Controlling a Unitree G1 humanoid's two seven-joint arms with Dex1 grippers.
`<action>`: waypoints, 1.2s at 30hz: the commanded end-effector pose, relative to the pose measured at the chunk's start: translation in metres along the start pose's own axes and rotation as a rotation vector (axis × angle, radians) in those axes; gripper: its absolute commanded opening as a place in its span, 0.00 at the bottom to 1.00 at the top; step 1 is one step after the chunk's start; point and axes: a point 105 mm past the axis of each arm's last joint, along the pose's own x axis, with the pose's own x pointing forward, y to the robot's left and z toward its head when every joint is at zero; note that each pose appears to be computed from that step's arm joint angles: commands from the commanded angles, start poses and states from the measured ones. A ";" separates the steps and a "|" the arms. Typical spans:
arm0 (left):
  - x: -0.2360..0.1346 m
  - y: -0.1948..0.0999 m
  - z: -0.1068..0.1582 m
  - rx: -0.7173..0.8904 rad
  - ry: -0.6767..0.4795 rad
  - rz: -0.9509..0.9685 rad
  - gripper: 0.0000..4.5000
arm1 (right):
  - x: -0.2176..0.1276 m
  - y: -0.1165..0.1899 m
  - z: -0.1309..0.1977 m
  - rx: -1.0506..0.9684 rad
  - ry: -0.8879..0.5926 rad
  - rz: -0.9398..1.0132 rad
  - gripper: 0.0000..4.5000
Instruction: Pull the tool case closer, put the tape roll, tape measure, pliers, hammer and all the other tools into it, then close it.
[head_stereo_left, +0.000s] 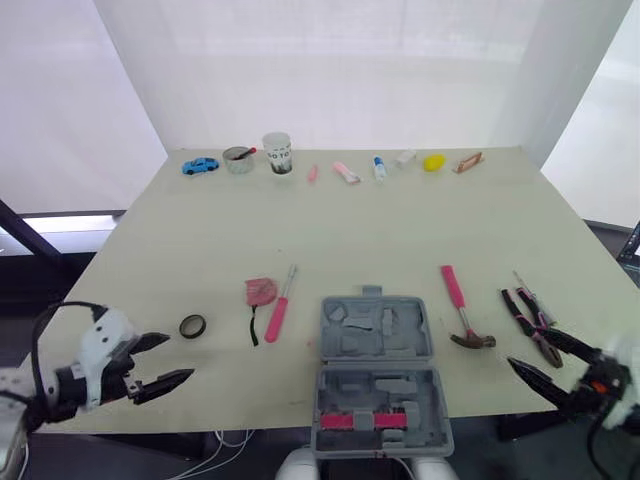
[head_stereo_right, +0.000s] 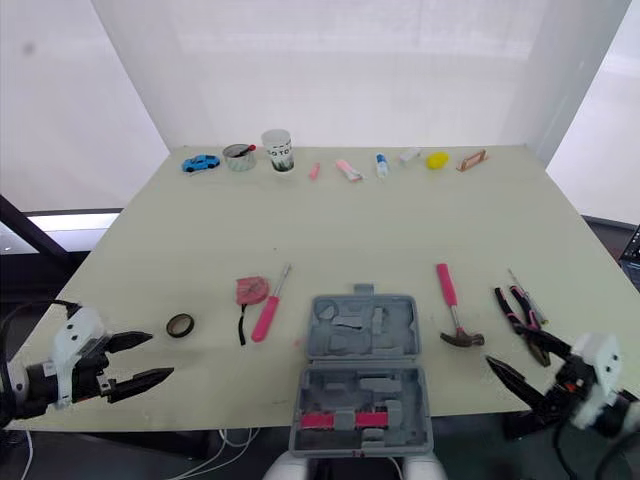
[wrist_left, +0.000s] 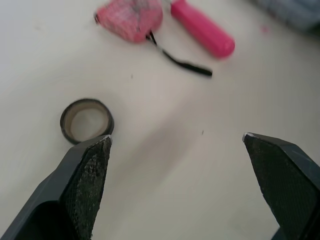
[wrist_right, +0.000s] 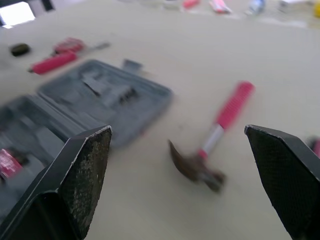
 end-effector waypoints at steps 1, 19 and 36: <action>-0.006 0.004 -0.006 0.178 0.207 -0.068 1.00 | 0.026 0.021 0.027 -0.049 -0.049 0.168 1.00; 0.046 0.026 0.051 0.566 0.489 -0.114 1.00 | 0.082 0.048 0.061 -0.155 -0.095 0.450 1.00; 0.061 0.045 0.031 0.570 0.633 -0.111 1.00 | 0.084 0.047 0.065 -0.187 -0.107 0.437 1.00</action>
